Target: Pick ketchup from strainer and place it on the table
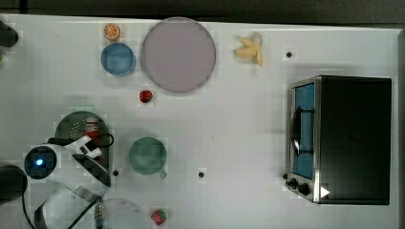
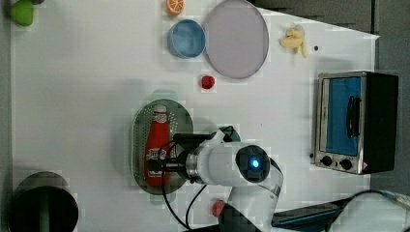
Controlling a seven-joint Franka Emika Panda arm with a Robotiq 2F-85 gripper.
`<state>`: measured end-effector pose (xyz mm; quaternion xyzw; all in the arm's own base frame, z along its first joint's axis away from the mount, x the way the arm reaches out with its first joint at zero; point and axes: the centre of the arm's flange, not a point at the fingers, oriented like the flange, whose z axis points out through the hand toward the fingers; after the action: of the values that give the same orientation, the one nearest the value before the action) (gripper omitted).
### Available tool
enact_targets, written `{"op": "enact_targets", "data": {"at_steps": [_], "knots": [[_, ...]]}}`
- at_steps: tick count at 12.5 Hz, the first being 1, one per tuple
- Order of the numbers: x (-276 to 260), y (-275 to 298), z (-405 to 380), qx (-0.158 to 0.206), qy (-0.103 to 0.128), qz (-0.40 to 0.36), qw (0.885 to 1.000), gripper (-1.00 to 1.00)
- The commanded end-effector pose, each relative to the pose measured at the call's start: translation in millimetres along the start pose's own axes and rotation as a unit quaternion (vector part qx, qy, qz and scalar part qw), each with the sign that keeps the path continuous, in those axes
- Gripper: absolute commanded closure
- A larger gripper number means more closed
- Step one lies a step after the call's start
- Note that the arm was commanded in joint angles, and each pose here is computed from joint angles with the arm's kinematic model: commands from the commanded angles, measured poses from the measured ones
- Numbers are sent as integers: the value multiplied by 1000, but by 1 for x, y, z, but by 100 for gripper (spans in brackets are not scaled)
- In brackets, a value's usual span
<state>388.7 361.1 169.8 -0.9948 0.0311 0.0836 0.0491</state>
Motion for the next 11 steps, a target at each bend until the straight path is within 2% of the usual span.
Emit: {"op": "enact_targets", "data": {"at_steps": [1, 2, 3, 6, 9, 11], "knots": [[24, -16, -15, 27, 36, 35, 998, -100], [26, -17, -9, 26, 32, 40, 998, -100], [25, -18, -3, 24, 29, 43, 998, -91], [26, -19, 1, 21, 30, 42, 998, -21], [22, -19, -2, 12, 30, 38, 999, -19], [20, -27, -17, 19, 41, 32, 998, -19]]}}
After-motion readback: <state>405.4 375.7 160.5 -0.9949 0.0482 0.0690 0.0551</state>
